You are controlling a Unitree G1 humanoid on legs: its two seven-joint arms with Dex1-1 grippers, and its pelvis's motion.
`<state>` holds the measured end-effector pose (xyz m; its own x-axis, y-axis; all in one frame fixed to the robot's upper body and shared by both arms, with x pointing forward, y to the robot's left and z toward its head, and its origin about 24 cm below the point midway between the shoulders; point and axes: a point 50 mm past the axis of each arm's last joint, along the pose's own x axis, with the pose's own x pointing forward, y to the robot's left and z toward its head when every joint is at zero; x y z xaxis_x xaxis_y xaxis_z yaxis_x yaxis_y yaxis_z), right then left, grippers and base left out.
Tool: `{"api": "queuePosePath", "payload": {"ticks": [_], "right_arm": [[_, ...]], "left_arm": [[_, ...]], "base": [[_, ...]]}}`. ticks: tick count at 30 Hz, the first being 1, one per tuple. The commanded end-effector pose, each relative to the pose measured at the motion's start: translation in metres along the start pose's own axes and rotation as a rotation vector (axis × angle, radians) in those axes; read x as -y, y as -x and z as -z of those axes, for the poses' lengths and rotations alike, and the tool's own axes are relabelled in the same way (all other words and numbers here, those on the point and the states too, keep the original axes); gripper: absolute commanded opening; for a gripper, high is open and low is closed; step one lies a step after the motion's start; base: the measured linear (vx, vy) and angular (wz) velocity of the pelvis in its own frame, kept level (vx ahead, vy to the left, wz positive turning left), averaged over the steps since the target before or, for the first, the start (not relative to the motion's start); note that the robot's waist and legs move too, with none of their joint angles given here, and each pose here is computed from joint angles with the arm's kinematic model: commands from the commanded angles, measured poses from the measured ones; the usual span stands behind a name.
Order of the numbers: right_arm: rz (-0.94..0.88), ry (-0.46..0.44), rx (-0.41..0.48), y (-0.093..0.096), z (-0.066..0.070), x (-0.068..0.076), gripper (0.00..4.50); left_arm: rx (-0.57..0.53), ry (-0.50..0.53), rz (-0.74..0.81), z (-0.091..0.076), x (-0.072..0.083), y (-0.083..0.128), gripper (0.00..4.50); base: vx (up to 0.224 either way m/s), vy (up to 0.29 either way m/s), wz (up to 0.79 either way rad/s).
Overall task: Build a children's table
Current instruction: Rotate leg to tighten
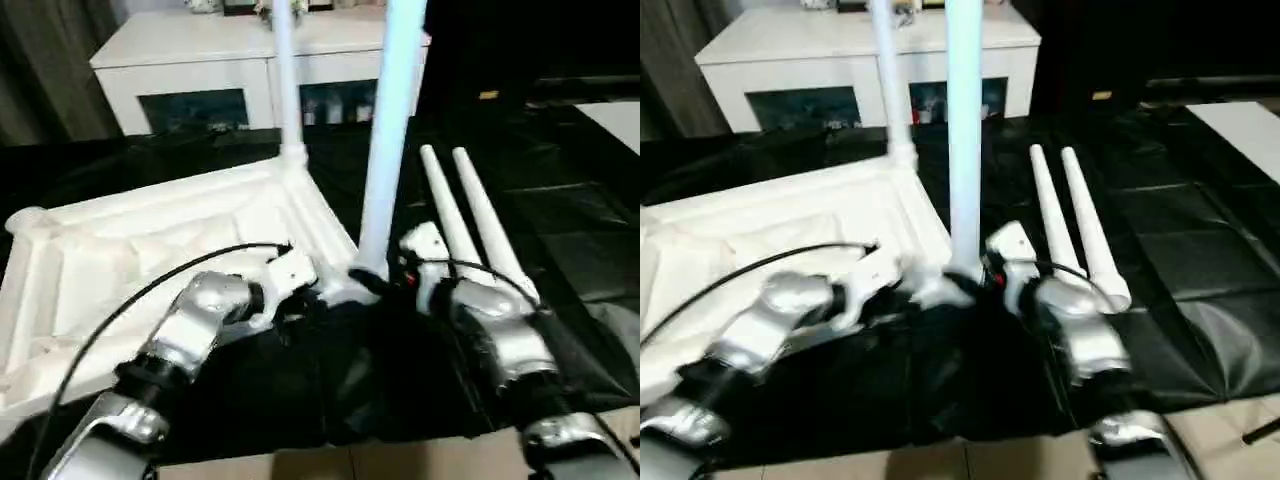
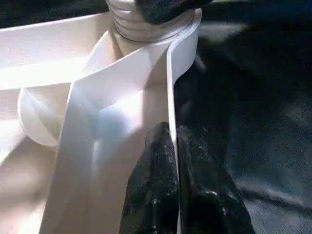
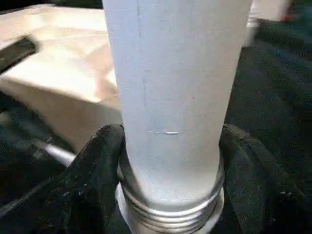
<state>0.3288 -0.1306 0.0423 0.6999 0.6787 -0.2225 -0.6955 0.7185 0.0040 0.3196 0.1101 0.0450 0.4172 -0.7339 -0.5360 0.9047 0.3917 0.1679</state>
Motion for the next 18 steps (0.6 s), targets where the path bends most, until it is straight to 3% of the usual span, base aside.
{"api": "queuePosePath", "payload": {"ticks": [1, 9, 13, 15, 16, 18], "right_arm": [[0.197, -0.083, -0.060, 0.003, 0.015, 0.011, 2.64], [0.519, -0.178, -0.132, -0.017, 0.027, 0.000, 2.63], [0.508, -0.162, -0.149, -0.029, 0.025, -0.011, 2.63], [0.484, -0.162, -0.116, -0.032, 0.021, -0.013, 2.63], [0.444, -0.166, -0.073, -0.033, 0.016, -0.014, 3.19], [0.381, -0.158, 0.000, -0.029, 0.007, -0.011, 3.33]], "left_arm": [[-0.043, 0.018, -0.075, 0.002, -0.005, -0.005, 0.00], [-0.079, 0.113, -0.276, -0.011, -0.018, -0.022, 0.00], [-0.076, 0.112, -0.277, -0.015, -0.017, -0.027, 0.00], [-0.073, 0.106, -0.262, -0.015, -0.016, -0.027, 0.00], [-0.073, 0.106, -0.247, -0.014, -0.015, -0.026, 0.00], [-0.057, 0.077, -0.207, -0.014, -0.013, -0.021, 0.00]], "base": [[0.000, 0.000, 0.00], [0.000, 0.000, 0.00], [0.000, 0.000, 0.00], [0.000, 0.000, 0.00], [0.000, 0.000, 0.00], [0.000, 0.000, 0.00]]}}
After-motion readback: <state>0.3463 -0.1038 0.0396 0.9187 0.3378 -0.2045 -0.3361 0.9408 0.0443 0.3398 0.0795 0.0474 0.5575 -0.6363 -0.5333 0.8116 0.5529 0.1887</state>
